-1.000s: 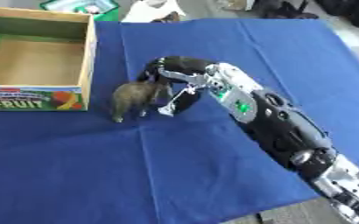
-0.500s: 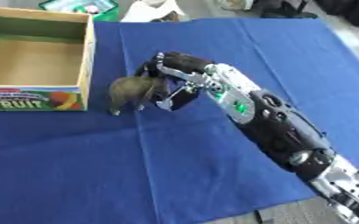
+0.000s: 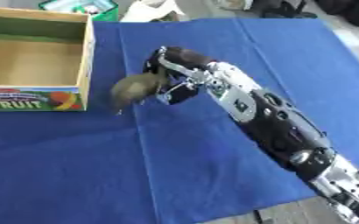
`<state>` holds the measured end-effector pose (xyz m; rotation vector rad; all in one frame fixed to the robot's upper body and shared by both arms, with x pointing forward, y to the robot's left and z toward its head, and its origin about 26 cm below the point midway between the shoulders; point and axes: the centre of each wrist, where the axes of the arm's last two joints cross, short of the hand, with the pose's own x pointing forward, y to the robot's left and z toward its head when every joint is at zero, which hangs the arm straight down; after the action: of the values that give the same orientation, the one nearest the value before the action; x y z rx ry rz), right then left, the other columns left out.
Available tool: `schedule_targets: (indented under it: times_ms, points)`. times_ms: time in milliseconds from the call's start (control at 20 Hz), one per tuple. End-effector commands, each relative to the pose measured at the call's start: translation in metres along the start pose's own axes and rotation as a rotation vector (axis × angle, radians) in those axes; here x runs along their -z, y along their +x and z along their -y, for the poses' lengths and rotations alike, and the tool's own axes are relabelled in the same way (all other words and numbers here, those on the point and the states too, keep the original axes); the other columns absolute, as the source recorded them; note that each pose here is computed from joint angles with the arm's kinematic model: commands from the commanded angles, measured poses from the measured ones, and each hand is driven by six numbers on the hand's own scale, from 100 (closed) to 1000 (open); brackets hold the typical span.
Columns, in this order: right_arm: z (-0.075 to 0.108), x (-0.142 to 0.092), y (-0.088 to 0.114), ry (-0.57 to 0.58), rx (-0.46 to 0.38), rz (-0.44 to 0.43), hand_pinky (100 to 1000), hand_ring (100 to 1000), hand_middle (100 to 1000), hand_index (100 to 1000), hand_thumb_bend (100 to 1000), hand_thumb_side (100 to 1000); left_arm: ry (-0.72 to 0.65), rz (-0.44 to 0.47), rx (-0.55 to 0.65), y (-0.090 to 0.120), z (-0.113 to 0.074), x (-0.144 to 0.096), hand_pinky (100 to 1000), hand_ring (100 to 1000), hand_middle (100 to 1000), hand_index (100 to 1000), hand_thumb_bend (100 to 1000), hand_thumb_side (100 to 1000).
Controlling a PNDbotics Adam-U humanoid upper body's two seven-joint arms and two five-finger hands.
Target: Pick up objects on the table and place them in the box.
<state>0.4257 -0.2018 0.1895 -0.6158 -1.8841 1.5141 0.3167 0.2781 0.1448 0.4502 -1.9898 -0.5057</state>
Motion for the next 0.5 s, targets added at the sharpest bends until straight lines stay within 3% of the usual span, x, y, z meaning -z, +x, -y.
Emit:
schedule_targets:
  times_ms: [50, 500]
  points:
    - [0.034, -0.004, 0.0, -0.074, -0.013, -0.001, 225, 485, 414, 590, 100, 100, 0.001, 0.018, 0.012, 0.004, -0.004, 0.001, 597, 496, 493, 654, 238, 632]
    - [0.073, -0.002, 0.0, -0.175, 0.029, -0.029, 219, 485, 415, 593, 100, 100, -0.002, 0.024, 0.009, 0.005, -0.004, 0.002, 597, 496, 492, 654, 239, 630]
